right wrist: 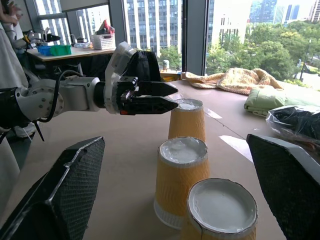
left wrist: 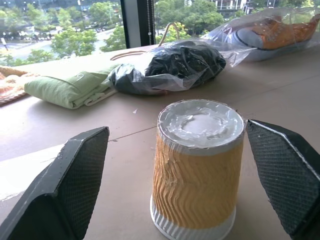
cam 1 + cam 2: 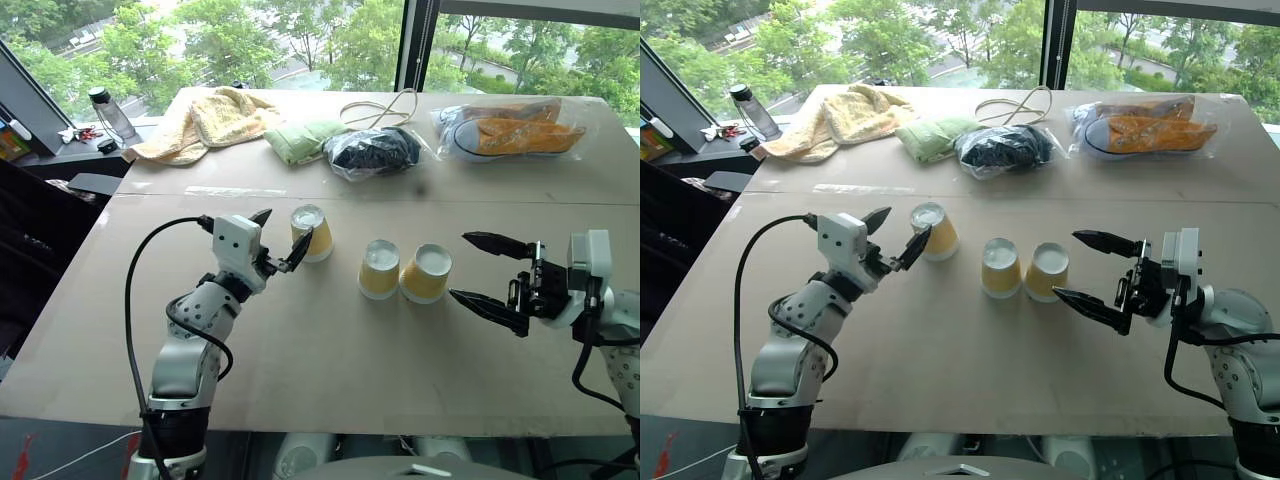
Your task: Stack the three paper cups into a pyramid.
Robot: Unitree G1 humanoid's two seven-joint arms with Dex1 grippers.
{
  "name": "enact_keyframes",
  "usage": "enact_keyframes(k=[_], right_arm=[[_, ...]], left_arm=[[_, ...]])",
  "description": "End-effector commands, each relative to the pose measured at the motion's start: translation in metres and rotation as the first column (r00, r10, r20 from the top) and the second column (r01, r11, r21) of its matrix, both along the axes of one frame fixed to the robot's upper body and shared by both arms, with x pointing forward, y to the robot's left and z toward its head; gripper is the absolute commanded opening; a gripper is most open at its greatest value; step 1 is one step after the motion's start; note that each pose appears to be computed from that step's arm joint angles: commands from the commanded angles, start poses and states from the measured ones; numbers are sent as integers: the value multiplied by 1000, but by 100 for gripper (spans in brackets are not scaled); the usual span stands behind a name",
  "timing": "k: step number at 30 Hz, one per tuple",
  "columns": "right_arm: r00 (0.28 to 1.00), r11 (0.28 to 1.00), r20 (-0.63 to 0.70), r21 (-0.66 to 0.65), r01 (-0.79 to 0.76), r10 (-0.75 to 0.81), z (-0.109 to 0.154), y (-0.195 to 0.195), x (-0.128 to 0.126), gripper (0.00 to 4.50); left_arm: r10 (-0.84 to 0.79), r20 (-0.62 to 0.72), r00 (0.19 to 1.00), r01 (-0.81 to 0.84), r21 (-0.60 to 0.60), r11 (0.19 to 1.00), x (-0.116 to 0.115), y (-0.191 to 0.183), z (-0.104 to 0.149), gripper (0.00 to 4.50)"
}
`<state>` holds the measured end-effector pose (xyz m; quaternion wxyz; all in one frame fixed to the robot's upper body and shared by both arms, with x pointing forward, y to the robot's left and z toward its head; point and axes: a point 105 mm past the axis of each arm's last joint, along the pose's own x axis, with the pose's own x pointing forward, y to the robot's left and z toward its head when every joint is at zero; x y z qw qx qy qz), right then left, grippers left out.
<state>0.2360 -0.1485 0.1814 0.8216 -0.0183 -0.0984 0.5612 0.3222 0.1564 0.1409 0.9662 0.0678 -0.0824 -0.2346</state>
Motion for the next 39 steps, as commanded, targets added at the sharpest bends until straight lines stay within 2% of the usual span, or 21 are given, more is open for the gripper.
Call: enact_keyframes(k=[1, 13, 18, 25, 39], right_arm=[[999, 1000, 53, 19, -8, 7, 15, 4, -5, 448], [998, 999, 60, 30, 22, -24, 17, 0, -5, 448], [998, 999, 58, 31, 31, -33, 15, -3, -6, 448], [998, 998, 51, 37, 42, -44, 10, -7, -7, 448], [998, 998, 47, 47, 30, -32, 10, -7, -6, 448]], left_arm=[[-28, 30, 999, 28, 11, 1000, 7, -8, 3, 450], [-152, 43, 987, 151, 12, 988, 21, -27, 5, 450], [-154, 92, 984, 157, -19, 987, 17, -23, 14, 450], [-150, 90, 985, 149, 20, 989, 6, -12, 7, 450], [-116, 98, 988, 116, 3, 993, 17, -17, 7, 450]])
